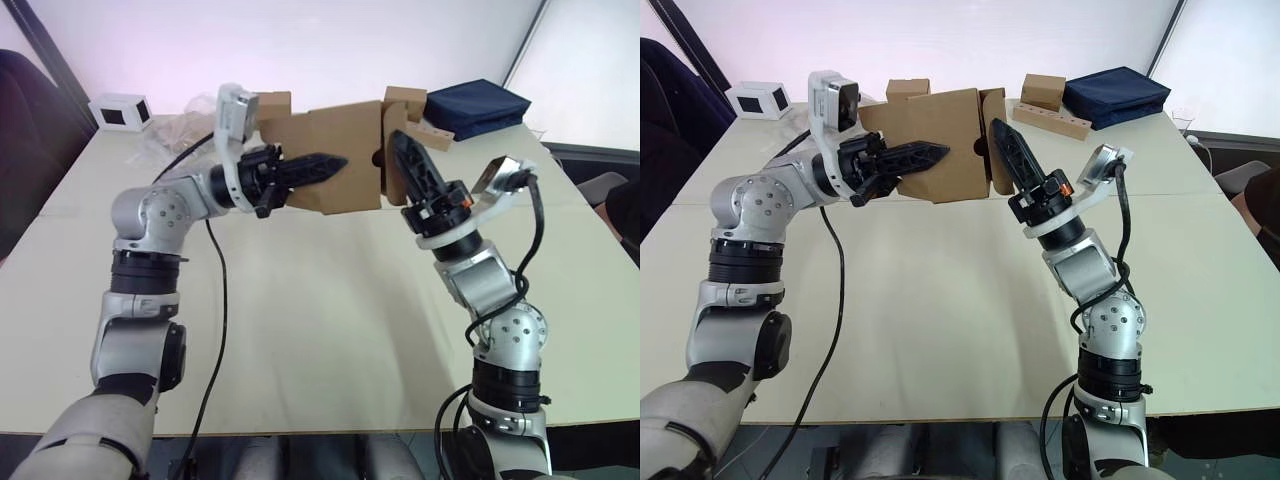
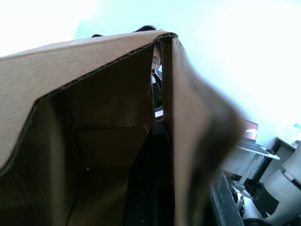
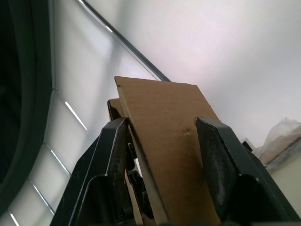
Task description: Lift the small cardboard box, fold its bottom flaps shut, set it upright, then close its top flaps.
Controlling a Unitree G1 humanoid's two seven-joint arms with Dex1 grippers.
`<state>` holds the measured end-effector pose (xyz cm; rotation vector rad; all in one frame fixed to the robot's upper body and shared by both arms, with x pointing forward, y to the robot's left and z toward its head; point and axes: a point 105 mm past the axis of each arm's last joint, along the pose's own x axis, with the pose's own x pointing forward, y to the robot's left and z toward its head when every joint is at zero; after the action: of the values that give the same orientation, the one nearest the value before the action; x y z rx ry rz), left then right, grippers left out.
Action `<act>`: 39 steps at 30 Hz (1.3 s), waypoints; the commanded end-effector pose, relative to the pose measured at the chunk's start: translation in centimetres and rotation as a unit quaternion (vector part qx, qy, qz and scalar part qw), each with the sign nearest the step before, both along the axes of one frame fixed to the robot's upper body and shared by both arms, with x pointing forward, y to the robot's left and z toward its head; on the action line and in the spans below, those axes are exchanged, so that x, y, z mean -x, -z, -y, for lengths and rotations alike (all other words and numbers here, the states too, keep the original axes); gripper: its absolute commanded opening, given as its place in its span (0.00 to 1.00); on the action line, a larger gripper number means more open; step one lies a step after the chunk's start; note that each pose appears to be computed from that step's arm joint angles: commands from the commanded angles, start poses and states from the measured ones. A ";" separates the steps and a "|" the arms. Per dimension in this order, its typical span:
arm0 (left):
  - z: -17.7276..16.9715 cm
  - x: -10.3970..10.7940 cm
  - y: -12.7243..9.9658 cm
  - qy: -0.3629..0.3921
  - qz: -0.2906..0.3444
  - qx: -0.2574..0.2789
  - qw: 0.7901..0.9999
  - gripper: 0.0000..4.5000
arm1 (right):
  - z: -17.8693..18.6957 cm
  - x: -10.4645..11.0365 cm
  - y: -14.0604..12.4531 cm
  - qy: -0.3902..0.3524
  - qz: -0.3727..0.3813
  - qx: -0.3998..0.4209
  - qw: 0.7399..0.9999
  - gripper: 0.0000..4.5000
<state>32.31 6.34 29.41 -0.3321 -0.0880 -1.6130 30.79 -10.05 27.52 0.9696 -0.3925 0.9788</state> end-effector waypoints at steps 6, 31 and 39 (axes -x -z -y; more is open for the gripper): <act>0.9 0.2 -1.3 0.000 0.028 0.008 1.000 0.00 | -1.0 0.4 -1.0 -0.004 0.019 -0.009 1.000 0.51; 0.9 0.3 -1.7 0.014 0.017 0.027 0.999 0.00 | -2.7 1.0 -0.5 -0.018 0.007 -0.017 1.000 0.51; 1.0 0.1 -1.8 0.011 0.017 0.031 0.999 0.00 | -3.2 0.9 -0.2 -0.002 0.004 -0.007 1.000 0.51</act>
<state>33.08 5.79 29.15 -0.3824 -0.0761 -1.5911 30.99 -8.47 27.01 1.0192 -0.4124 0.9109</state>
